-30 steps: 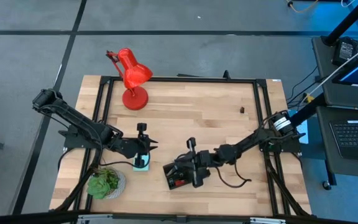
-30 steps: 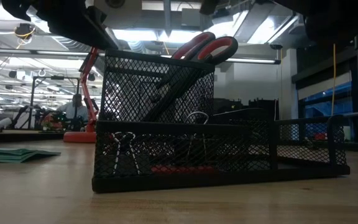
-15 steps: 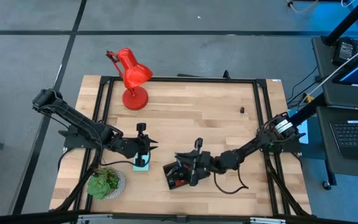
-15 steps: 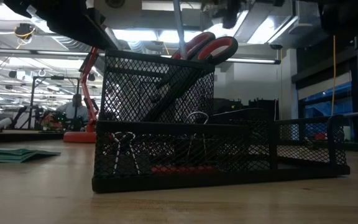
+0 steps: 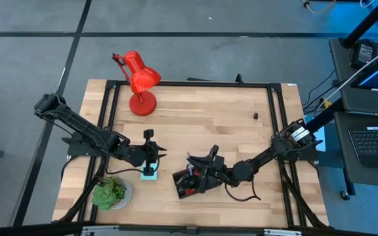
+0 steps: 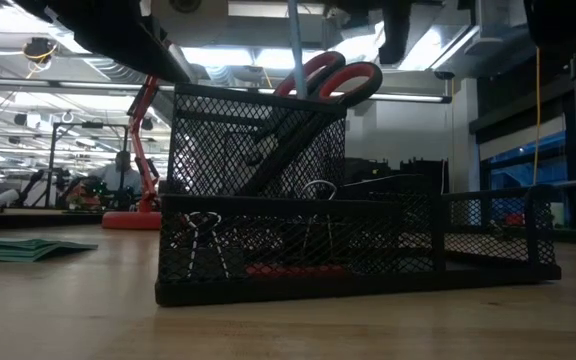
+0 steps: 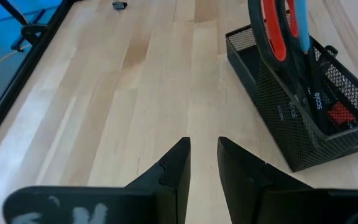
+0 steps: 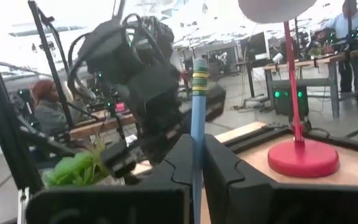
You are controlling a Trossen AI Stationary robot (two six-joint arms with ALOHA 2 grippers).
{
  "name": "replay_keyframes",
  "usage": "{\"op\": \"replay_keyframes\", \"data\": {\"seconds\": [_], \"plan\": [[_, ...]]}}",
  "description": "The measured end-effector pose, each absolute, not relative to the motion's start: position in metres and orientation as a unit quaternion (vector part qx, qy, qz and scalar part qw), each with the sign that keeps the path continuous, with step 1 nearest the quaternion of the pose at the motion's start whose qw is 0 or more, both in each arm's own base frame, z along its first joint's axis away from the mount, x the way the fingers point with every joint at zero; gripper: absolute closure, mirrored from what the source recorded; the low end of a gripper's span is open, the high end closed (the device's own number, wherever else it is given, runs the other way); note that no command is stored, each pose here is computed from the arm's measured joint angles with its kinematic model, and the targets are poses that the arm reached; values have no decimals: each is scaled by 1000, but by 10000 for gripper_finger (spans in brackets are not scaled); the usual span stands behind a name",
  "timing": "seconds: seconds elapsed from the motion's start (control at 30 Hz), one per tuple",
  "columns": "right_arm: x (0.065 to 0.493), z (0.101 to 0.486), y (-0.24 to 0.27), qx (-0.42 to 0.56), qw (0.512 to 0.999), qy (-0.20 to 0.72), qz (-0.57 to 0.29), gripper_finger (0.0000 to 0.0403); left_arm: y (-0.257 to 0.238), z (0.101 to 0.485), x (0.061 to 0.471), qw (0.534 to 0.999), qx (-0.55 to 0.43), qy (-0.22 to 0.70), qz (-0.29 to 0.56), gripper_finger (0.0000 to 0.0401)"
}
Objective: Pick and place office supplies into organizer
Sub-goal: Put the blue pencil into the black desk organizer
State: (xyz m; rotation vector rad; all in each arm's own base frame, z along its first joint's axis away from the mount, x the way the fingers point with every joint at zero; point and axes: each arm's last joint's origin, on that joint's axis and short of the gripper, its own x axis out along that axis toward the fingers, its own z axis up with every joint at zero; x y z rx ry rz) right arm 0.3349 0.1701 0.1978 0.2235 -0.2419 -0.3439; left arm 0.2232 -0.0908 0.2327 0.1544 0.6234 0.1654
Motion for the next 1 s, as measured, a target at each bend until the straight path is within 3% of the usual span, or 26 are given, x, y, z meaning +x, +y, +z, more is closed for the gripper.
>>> {"op": "replay_keyframes", "data": {"seconds": [0.27, 0.5, 1.0], "plan": [[350, 217, 180, 82, 969, -112, -203, 389, -91, 233, 223, 946, 75, 306, 81, 326], [362, 222, 206, 63, 949, -74, -298, 389, -91, 232, 223, 945, 69, 310, 77, 326], [357, 215, 223, 152, 916, -71, -364, 389, -94, 231, 223, 945, 34, 325, 29, 326]]}}
